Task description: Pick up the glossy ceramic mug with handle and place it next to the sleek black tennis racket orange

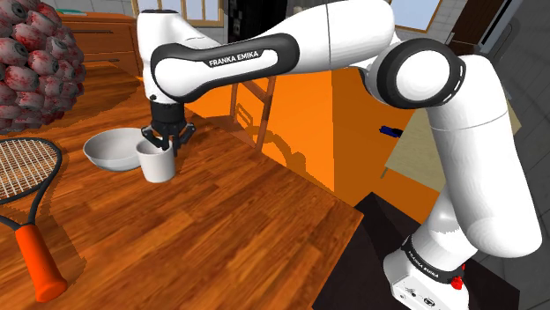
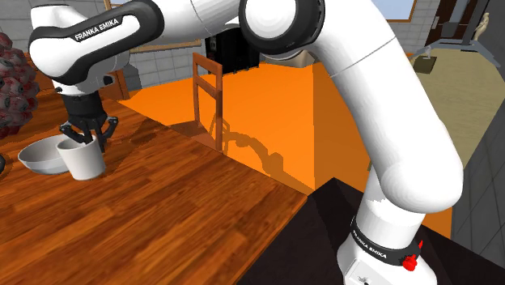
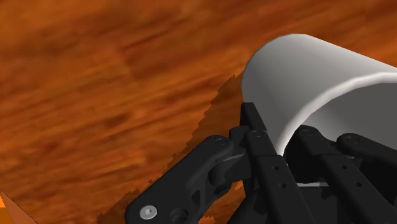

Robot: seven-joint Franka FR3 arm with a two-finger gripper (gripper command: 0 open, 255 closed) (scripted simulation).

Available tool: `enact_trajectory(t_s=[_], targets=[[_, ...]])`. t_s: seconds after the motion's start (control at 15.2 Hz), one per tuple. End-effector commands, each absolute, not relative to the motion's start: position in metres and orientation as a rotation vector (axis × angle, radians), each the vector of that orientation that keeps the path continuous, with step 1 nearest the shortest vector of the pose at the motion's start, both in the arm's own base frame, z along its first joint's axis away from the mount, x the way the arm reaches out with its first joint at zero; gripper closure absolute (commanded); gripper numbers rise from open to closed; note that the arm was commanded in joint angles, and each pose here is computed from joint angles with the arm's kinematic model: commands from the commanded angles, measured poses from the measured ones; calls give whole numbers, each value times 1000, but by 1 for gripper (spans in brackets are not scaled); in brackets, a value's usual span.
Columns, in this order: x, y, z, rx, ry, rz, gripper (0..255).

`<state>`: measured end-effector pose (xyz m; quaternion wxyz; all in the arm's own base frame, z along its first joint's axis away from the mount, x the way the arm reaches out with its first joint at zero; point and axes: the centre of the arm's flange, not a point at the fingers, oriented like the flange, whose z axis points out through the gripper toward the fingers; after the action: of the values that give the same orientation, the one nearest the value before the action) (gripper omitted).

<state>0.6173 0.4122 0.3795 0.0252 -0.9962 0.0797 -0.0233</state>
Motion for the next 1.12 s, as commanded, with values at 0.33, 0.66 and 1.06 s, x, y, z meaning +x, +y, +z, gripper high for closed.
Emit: enact_trajectory(t_s=[0.33,0.66,1.06], targets=[[619,412,360,-3080,246,-73,255],[619,412,360,-3080,246,-73,255],[619,412,360,-3080,246,-73,0]])
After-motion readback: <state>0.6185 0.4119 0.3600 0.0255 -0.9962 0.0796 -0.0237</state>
